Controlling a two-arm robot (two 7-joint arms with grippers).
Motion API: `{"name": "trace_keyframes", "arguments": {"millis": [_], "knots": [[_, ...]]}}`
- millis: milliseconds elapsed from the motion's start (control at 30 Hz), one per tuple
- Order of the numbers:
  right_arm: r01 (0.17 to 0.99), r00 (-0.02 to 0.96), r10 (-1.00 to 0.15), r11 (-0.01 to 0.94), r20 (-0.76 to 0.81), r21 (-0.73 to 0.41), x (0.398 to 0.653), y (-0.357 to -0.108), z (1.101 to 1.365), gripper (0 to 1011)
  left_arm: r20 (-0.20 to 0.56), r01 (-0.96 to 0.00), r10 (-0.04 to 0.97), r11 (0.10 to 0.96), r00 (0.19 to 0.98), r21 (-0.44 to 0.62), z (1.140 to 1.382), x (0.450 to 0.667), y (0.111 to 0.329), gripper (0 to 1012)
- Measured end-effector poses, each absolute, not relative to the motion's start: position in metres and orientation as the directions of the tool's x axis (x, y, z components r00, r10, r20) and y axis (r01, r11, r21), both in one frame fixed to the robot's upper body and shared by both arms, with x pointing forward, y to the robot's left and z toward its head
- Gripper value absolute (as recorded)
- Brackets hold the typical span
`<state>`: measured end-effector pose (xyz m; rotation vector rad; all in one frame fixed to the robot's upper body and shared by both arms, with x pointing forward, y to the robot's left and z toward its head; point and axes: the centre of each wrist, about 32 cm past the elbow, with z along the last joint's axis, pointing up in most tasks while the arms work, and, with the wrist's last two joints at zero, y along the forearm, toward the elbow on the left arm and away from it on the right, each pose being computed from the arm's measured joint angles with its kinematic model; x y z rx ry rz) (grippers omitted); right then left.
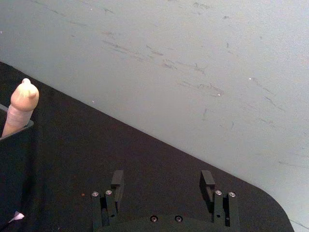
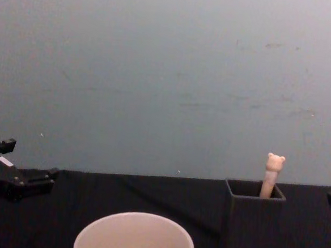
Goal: Pick up the stirring spoon with one hand, stir inside the cup, then place it back in its original position.
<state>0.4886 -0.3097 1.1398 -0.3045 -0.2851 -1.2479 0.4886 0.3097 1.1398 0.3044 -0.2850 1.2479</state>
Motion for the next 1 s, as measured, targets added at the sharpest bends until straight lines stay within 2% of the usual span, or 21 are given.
{"name": "trace_keyframes", "arguments": {"millis": [1000], "knots": [[0.955, 0.292, -0.880, 0.287, 0.374, -0.070, 0.4886, -0.3097, 1.1398, 1003, 0.374, -0.955, 0.880, 0.287, 0.292, 0.070, 1.1398, 0.4886, 0.3097, 1001]]}}
